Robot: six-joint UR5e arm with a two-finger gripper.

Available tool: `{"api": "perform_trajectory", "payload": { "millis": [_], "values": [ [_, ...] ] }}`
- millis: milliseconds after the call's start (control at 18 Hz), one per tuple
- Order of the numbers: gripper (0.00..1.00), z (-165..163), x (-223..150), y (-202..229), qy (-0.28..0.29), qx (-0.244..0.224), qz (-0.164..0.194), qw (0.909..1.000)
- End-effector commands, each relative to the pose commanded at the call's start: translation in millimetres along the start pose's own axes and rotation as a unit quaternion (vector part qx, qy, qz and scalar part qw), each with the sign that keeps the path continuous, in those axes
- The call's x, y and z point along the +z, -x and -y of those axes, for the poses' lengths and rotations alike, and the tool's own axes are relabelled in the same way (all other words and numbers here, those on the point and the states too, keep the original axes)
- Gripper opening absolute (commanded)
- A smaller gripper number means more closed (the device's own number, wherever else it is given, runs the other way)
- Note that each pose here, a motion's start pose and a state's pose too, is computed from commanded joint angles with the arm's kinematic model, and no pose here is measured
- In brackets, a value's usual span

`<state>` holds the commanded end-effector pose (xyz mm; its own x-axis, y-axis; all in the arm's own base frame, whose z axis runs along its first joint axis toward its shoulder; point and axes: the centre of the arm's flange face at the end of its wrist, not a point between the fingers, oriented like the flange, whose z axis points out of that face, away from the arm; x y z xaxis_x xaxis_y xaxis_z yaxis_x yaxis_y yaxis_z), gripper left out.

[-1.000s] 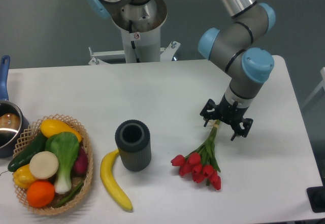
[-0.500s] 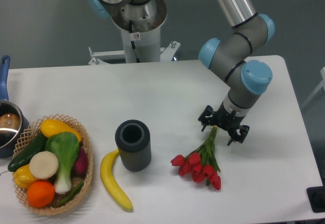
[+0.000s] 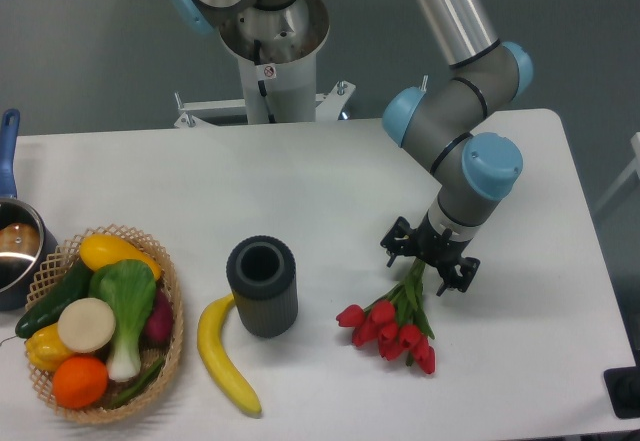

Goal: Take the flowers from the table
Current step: 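Close the gripper around the green tulip stems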

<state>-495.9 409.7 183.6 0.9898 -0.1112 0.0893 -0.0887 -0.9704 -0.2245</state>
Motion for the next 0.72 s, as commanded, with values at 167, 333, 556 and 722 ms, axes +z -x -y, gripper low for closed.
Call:
{"api": "perform_trajectory", "payload": {
  "millis": [167, 333, 556, 722],
  "values": [
    [0.73, 0.0, 0.0, 0.0, 0.0, 0.001, 0.0, 1.0],
    [0.6, 0.6, -1.2, 0.9, 0.0, 0.0, 0.001, 1.0],
    [0.42, 2.1, -2.2, 1.3, -0.002, -0.015, 0.005, 0.9999],
    [0.37, 2.3, -2.8, 1.9, -0.003, -0.015, 0.01, 0.9998]
  ]
}}
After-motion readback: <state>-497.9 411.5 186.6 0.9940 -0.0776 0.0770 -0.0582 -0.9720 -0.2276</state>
